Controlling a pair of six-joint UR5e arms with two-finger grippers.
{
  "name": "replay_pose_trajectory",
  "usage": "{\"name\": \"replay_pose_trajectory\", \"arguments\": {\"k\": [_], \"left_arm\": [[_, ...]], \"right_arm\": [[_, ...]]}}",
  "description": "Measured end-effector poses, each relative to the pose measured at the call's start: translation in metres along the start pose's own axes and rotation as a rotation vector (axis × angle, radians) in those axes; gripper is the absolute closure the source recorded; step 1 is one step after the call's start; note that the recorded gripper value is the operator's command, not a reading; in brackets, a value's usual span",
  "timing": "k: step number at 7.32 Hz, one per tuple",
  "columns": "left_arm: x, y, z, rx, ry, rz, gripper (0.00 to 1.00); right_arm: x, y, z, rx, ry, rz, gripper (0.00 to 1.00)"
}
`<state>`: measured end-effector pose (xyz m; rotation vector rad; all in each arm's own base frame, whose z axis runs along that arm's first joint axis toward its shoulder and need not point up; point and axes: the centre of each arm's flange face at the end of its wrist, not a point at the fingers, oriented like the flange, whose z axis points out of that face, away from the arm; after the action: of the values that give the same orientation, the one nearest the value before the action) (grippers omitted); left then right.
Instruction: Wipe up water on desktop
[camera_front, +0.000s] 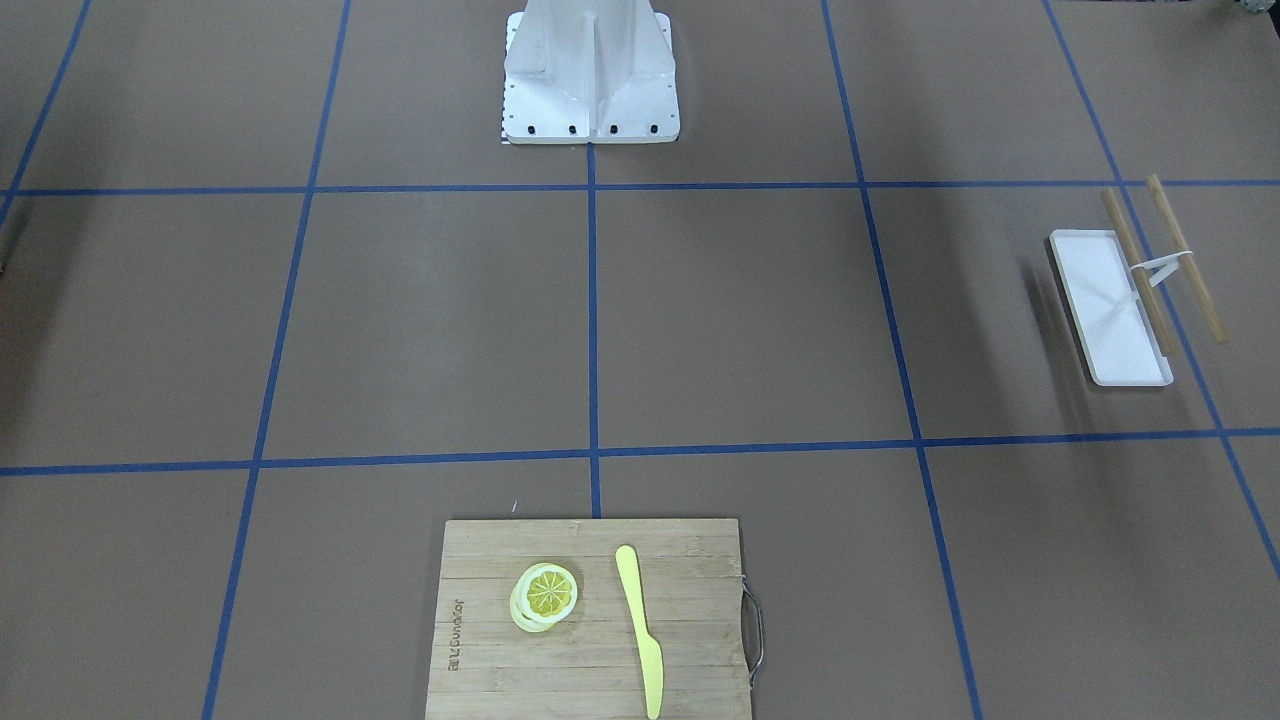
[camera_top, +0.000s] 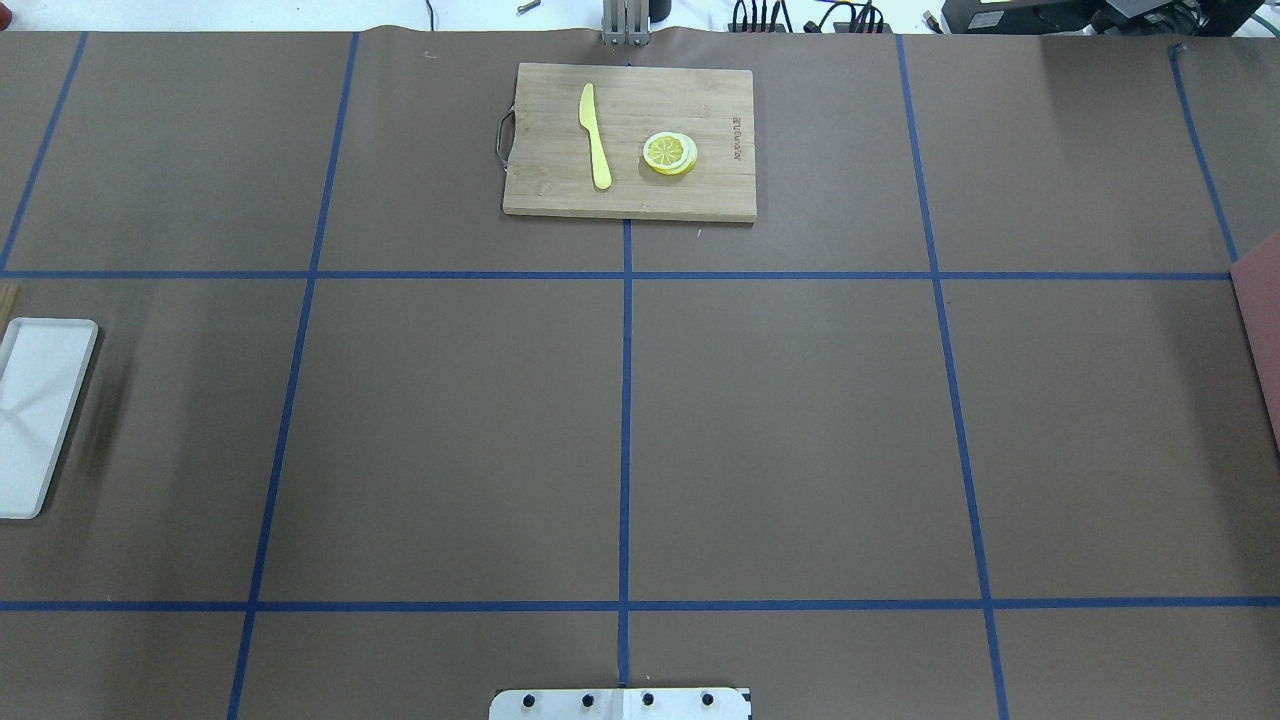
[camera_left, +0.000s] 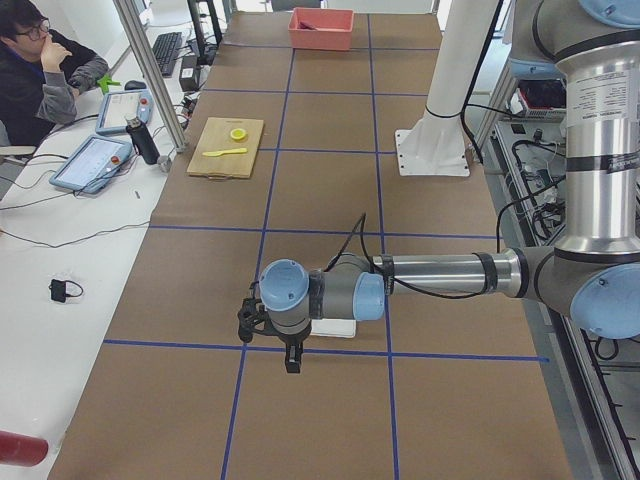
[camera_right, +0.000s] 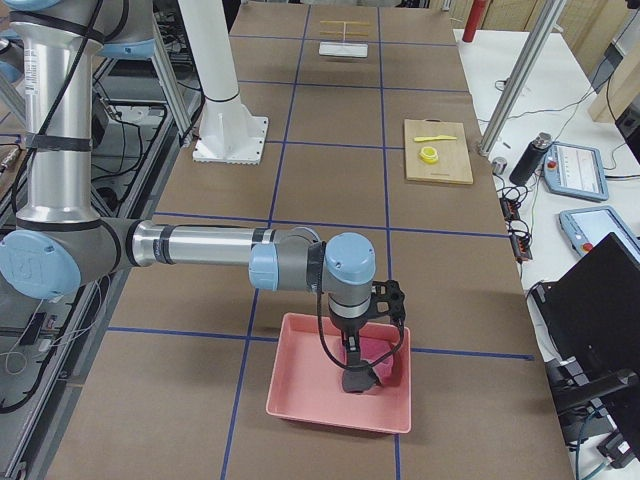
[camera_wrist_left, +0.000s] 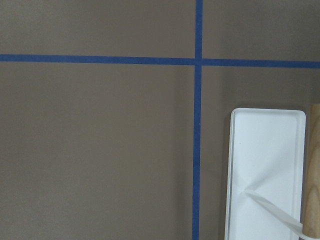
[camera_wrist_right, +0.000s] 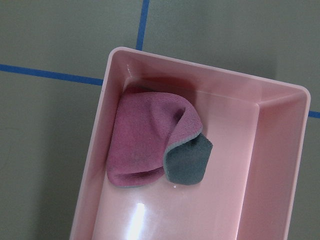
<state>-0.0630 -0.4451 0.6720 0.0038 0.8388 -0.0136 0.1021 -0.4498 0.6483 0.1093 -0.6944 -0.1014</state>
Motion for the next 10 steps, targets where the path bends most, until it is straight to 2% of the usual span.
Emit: {"name": "replay_pose_trajectory", "arguments": {"k": [10], "left_arm": [[-0.0031,0.0007,0.0026,-0.005,-0.003,-0.006,0.02]], "right_arm": [[-0.0030,-0.0016,-0.0036,0.008,0.000,-0.007,0.00]]}}
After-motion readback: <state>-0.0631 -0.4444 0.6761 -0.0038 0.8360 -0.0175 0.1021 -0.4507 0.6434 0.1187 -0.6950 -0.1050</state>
